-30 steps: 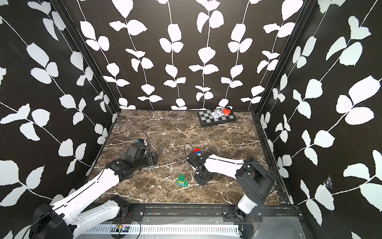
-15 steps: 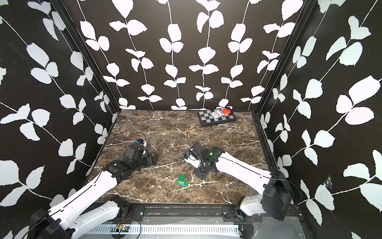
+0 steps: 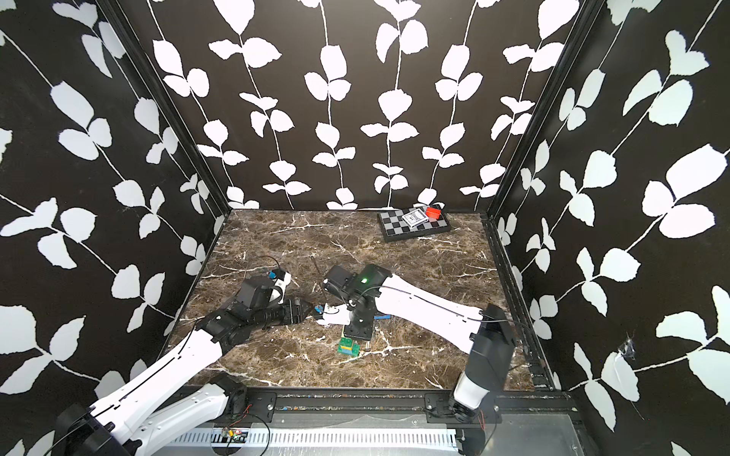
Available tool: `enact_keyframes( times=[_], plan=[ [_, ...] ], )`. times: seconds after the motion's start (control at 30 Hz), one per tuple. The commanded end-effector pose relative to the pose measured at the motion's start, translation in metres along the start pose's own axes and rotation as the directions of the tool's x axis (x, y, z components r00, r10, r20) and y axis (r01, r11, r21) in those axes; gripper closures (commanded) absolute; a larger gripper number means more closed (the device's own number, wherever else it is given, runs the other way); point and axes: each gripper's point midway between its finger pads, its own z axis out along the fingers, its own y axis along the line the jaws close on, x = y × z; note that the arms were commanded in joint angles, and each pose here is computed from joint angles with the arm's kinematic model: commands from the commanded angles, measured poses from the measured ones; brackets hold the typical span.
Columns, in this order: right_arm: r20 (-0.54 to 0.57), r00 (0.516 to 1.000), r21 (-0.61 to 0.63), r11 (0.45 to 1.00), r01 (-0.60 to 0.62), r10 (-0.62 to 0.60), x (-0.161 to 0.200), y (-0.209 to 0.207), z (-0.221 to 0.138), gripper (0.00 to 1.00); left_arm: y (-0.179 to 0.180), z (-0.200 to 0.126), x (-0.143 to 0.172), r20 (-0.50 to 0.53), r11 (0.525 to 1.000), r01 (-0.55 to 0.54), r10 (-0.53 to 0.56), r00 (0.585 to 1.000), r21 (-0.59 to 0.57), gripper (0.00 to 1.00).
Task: Assemble the number 1 with lego
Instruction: Pick up the lego brick from the center of the board, then assemble the lego brick with the lego brick.
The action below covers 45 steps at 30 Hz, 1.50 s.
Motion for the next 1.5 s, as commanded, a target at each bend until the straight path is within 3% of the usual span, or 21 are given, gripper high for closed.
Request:
enact_keyframes(
  times=[0.0, 0.53, 1.47],
  plan=[
    [-0.039, 0.999, 0.011, 1.0, 0.011, -0.01, 0.0, 0.002, -0.005, 0.82, 0.01, -0.003, 0.008, -0.019, 0.999, 0.005, -0.005, 1.0, -0.032, 0.3],
    [-0.111, 0.991, 0.06, 0.995, -0.074, 0.081, -0.01, -0.007, 0.015, 0.85, 0.053, -0.023, 0.013, 0.069, 0.973, 0.102, -0.089, 0.994, -0.207, 0.3],
    [-0.136, 0.981, 0.055, 0.989, -0.134, 0.141, -0.016, -0.001, 0.041, 0.84, 0.057, -0.027, 0.014, 0.086, 0.969, 0.115, -0.098, 0.991, -0.219, 0.3]
  ],
)
